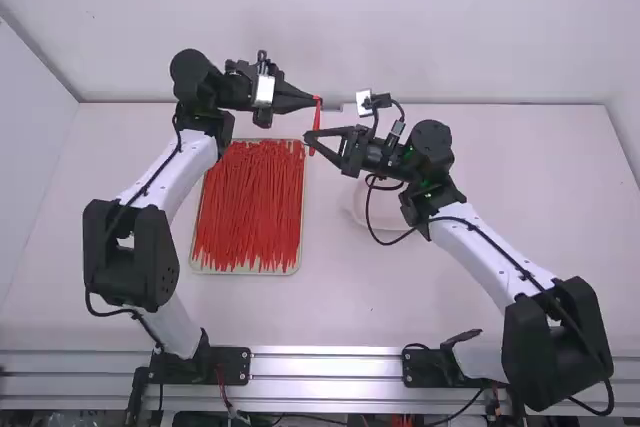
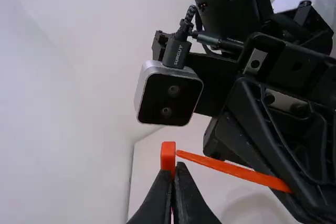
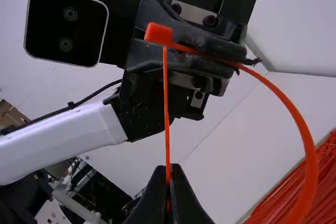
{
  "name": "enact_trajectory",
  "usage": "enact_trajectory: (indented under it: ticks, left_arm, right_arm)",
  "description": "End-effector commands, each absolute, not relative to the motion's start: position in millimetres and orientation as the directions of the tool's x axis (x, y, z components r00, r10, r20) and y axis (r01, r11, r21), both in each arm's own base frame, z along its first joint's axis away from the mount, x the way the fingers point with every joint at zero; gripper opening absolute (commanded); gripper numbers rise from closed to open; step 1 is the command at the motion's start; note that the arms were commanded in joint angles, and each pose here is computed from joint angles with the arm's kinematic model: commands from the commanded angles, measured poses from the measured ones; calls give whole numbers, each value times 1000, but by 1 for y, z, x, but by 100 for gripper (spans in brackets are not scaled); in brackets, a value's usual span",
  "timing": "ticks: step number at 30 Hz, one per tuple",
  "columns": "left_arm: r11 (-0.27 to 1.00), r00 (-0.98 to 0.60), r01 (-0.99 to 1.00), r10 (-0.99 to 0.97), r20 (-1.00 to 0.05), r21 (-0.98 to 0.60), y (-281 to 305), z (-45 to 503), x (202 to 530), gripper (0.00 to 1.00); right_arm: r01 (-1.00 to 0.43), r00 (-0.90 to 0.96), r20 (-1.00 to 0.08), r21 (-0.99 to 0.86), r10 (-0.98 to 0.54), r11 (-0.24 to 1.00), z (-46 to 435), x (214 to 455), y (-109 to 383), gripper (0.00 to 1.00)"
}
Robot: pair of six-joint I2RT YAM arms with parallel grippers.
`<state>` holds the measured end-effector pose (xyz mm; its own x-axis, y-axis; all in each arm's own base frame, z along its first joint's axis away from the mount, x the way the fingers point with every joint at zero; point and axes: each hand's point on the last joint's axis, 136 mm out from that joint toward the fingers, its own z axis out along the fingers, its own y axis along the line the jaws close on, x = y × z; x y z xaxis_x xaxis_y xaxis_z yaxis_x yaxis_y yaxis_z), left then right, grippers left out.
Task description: Fasten the cable tie
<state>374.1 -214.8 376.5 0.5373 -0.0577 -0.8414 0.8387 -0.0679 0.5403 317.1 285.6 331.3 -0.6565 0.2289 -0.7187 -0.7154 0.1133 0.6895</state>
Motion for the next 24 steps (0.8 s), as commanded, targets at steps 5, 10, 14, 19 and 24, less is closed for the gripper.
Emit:
enact_trajectory:
  ticks: [5, 10, 14, 19, 24]
  left_arm:
    - [-86, 532, 840, -65, -844, 536, -219, 375, 369, 2]
    - [-86, 527, 843, -64, -847, 531, -219, 375, 369, 2]
    - [-68, 516, 851, -64, -854, 520, -221, 377, 372, 2]
    - [-48, 504, 861, -61, -861, 507, -222, 377, 376, 2]
    - [-48, 502, 862, -60, -863, 504, -222, 377, 376, 2]
  right_arm:
    - [-735, -635, -734, 670, 242, 103, 347, 319, 285, 0]
    - [-733, -636, -732, 672, 245, 105, 347, 319, 285, 0]
    - [-742, -631, -739, 664, 236, 96, 347, 316, 289, 0]
    - [-755, -621, -751, 650, 223, 86, 347, 310, 295, 0]
    - [-751, -621, -749, 653, 232, 97, 347, 315, 289, 0]
